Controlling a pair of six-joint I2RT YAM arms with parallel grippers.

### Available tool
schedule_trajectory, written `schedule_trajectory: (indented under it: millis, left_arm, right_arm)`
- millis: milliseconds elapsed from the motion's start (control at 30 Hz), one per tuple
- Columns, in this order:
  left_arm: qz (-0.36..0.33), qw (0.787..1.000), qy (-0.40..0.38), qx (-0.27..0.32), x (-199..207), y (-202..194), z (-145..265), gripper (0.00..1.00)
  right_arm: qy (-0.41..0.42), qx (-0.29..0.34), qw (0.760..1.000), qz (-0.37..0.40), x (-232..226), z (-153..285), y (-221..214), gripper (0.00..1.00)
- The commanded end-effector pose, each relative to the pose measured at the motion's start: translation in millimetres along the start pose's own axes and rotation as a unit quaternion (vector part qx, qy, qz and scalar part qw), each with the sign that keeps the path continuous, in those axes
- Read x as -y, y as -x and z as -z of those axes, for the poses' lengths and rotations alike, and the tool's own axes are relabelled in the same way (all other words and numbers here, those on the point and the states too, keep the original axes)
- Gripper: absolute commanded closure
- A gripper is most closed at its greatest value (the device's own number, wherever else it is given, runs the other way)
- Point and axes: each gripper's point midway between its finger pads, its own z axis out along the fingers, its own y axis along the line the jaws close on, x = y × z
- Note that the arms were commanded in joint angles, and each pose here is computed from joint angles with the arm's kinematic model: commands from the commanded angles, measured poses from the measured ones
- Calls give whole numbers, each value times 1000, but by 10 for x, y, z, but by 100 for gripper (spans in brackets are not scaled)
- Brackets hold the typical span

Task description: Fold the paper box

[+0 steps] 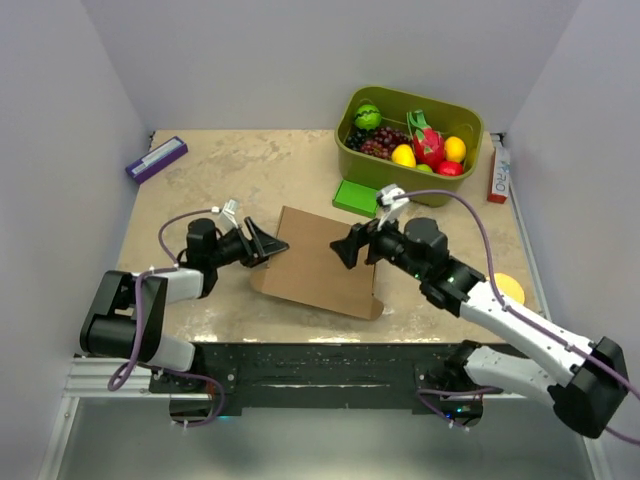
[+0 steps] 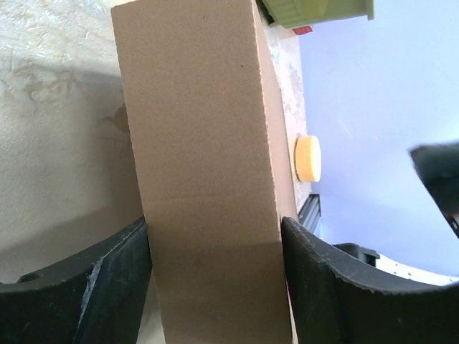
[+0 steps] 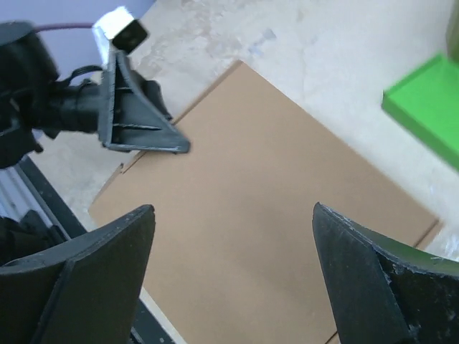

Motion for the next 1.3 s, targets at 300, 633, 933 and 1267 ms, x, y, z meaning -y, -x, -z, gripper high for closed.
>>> schedule_trajectory:
  millis: [300, 633, 933, 1267]
  left_arm:
    - [77, 996, -33, -38, 100, 19, 239, 62]
    - [113, 992, -43, -39, 148, -31, 291, 63]
    - [128, 989, -57, -41, 205, -63, 325, 64]
    - [127, 989, -59, -42, 218, -83, 346, 65]
  right_arm:
    - [-56, -38, 954, 293, -1040, -55, -756, 4]
    - [-96, -56, 913, 394, -1136, -290, -1180, 1]
    - [-199, -65, 862, 462, -872, -357, -1332, 1]
    - [-271, -63, 825, 492, -636, -340, -1407, 15]
